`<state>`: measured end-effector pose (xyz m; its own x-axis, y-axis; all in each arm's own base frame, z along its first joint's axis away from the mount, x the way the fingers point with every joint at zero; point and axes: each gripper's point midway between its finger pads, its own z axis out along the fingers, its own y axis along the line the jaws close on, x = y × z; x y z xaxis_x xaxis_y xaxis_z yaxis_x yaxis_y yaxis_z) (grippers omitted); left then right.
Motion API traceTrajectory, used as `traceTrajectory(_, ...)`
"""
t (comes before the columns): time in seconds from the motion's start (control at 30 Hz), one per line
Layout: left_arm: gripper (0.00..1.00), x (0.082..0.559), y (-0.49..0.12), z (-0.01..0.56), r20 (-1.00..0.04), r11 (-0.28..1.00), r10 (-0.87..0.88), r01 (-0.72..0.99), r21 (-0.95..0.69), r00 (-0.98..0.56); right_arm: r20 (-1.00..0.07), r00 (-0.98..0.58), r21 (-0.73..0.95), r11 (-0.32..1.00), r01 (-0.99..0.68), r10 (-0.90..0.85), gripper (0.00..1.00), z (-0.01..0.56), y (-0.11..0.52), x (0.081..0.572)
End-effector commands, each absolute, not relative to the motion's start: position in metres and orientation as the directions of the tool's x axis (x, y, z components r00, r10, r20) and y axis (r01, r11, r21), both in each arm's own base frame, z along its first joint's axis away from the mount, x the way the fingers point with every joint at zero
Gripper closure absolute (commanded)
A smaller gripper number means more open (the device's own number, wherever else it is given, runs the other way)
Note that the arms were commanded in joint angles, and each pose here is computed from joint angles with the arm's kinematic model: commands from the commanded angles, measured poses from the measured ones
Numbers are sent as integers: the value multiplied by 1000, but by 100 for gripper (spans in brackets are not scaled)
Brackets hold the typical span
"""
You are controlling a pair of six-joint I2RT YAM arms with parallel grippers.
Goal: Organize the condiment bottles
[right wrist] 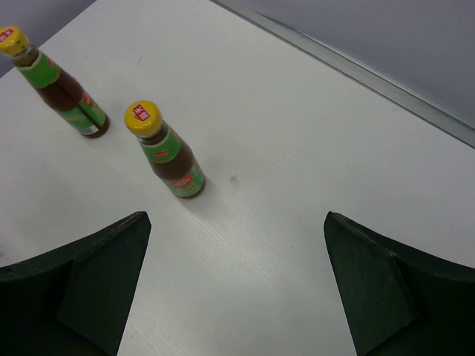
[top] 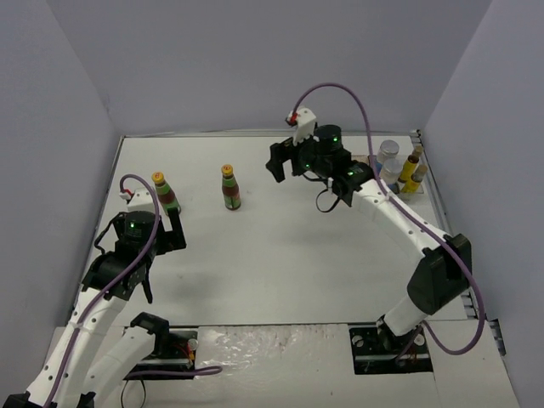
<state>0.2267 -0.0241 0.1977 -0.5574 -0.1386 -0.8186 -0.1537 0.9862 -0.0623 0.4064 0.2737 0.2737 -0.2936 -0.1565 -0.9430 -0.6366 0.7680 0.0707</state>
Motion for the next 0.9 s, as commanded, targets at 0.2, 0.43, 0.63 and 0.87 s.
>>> traceTrajectory(0.2,3,235,-22,211,-851,984,-150,-164,-76,-504,-976,-164,48,586,-809,-146,0,255,402,423)
traceTrajectory(0.43,3,235,-22,210,-849,983,-152,-167,-76,-506,-975,-162,47,572,-819,-152,0,230,442,439)
traceTrajectory(0.63,3,236,-22,207,-841,983,-147,-171,-66,-520,-969,-188,58,584,-809,-164,8,200,455,453)
traceTrajectory(0.87,3,237,-23,205,-838,984,-143,-168,-62,-526,-963,-204,60,595,-802,-178,38,183,455,456)
